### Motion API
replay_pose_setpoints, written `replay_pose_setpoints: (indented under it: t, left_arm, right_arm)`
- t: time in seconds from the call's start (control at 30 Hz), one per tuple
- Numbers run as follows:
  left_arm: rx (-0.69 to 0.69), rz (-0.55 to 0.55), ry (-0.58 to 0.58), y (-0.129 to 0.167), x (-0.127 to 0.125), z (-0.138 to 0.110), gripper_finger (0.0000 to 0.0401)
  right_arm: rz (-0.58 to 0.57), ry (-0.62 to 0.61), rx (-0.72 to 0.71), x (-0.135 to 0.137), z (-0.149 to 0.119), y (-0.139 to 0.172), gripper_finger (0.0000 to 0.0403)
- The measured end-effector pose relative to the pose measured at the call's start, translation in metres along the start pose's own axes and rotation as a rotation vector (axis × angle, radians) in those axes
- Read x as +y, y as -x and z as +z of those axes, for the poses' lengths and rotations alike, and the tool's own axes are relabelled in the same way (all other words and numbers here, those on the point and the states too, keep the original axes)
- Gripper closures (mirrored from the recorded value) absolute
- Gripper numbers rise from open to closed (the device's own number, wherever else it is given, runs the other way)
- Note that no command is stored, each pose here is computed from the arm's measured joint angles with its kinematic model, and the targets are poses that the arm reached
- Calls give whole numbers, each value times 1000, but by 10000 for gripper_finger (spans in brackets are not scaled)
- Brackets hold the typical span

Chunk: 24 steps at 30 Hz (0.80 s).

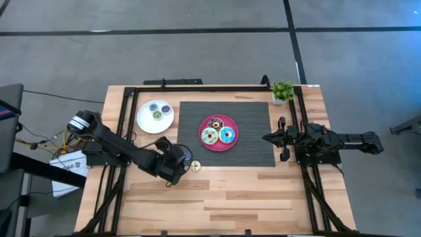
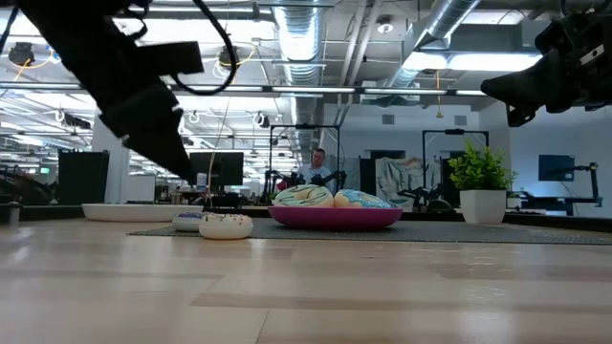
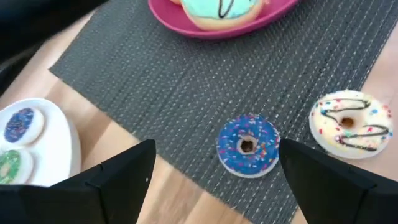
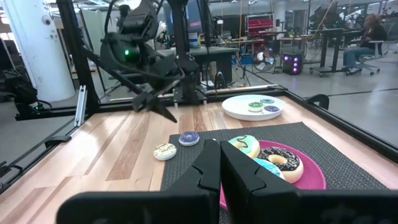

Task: Pick & Place donuts
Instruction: Put the small violet donut on the white plate

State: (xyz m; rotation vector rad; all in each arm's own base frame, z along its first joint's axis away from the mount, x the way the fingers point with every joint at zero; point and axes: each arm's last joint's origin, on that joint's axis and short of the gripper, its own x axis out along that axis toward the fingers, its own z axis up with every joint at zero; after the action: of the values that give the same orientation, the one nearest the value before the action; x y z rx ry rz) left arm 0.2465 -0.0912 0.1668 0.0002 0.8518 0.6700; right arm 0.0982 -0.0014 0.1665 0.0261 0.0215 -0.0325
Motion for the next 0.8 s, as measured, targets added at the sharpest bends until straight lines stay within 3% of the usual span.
replay_pose_setpoints:
  t: [0.23,0.8]
  left_arm:
    - [-54,-60,36,-15,-12,-10,67]
    - [-116,-169,104,-47,8,-37,67]
  right_arm:
    - [0,0,-1,0,0,0,403]
    - [0,0,0,0,0,0,403]
